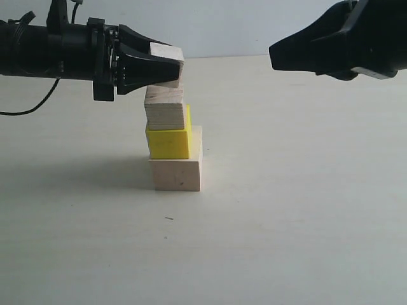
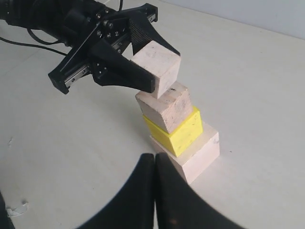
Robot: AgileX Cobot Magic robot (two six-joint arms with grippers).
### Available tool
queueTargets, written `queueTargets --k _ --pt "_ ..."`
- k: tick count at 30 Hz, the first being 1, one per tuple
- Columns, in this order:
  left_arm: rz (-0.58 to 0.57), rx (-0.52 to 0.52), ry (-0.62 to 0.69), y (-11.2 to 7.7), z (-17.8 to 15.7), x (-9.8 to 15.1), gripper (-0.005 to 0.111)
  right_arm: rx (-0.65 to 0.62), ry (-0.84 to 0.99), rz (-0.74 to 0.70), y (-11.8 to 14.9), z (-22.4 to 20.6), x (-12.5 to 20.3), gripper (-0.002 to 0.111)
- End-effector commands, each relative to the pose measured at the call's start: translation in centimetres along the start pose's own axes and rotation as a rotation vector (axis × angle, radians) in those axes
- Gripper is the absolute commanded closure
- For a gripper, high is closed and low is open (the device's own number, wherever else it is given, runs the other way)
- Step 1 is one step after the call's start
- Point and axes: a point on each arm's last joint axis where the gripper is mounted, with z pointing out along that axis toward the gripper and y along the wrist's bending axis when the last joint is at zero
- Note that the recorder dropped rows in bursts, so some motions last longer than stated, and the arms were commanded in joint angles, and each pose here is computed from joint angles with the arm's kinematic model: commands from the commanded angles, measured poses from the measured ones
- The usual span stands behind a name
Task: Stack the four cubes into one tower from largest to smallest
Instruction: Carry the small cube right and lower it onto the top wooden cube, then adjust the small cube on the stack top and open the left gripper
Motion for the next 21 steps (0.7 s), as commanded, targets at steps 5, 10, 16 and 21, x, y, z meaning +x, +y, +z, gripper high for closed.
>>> queueTargets --k 5,10,16,21 --pt "-0.024 0.009 0.0 0.47 0.39 0.81 0.107 0.006 0.0 0.003 -0.04 -0.17 0.12 0.108" --pt "-0.024 0.011 0.001 0.46 0.39 0.82 0.107 0.006 0.0 0.003 -0.04 -0.17 0.12 0.108" --pt "-0.015 0.023 0.022 0.35 0.39 1.0 0.107 0.006 0.0 0.003 -0.04 -0.17 0.12 0.108" --pt "-0.005 0.036 0.045 0.22 0.38 1.21 0.107 0.006 0.0 0.003 -0.04 -0.17 0.12 0.108"
